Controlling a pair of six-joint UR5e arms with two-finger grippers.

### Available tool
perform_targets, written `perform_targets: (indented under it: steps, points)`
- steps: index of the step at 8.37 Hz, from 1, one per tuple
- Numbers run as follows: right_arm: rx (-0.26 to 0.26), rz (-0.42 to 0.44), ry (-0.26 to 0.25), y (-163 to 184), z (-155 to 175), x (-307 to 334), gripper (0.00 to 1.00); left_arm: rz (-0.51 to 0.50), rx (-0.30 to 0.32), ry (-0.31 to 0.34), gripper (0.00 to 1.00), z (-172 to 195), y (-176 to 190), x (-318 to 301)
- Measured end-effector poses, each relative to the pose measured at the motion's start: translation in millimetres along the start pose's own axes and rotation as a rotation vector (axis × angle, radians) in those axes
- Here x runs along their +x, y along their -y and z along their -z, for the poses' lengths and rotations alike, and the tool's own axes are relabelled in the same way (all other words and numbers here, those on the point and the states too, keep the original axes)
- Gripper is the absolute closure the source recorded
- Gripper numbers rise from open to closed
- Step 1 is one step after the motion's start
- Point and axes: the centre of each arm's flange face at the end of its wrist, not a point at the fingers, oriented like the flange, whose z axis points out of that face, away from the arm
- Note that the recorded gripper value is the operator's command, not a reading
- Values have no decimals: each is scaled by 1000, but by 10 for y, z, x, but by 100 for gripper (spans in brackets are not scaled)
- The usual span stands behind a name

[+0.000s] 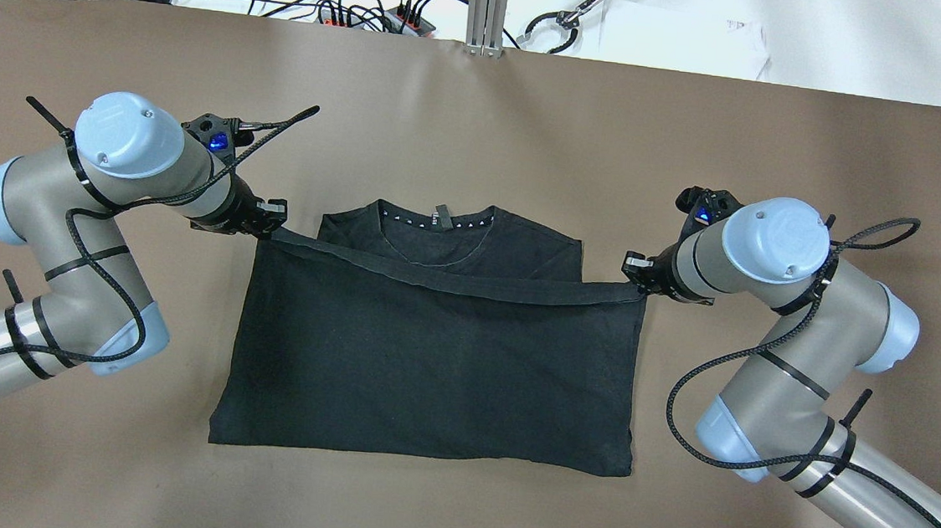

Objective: Fold clothes

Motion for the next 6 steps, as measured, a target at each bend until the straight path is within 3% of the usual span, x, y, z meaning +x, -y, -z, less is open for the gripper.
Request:
perform_targets:
  steps: [1,2,3,4,6]
  points:
    - [4,9,12,-1,-97,-31,96,-6,1,-10,100,-46,0,10]
    - [11,16,22,9,-149,-77,41,-9,3,-19,100,-52,1,37]
    - [15,29,30,17,-164,-121,6,-11,5,-25,69,-40,6,59]
    - [19,59,37,22,-158,-157,6,-14,9,-34,1,-8,19,77]
    - [28,185,51,40,-100,-201,6,-84,-2,-84,0,163,164,-19]
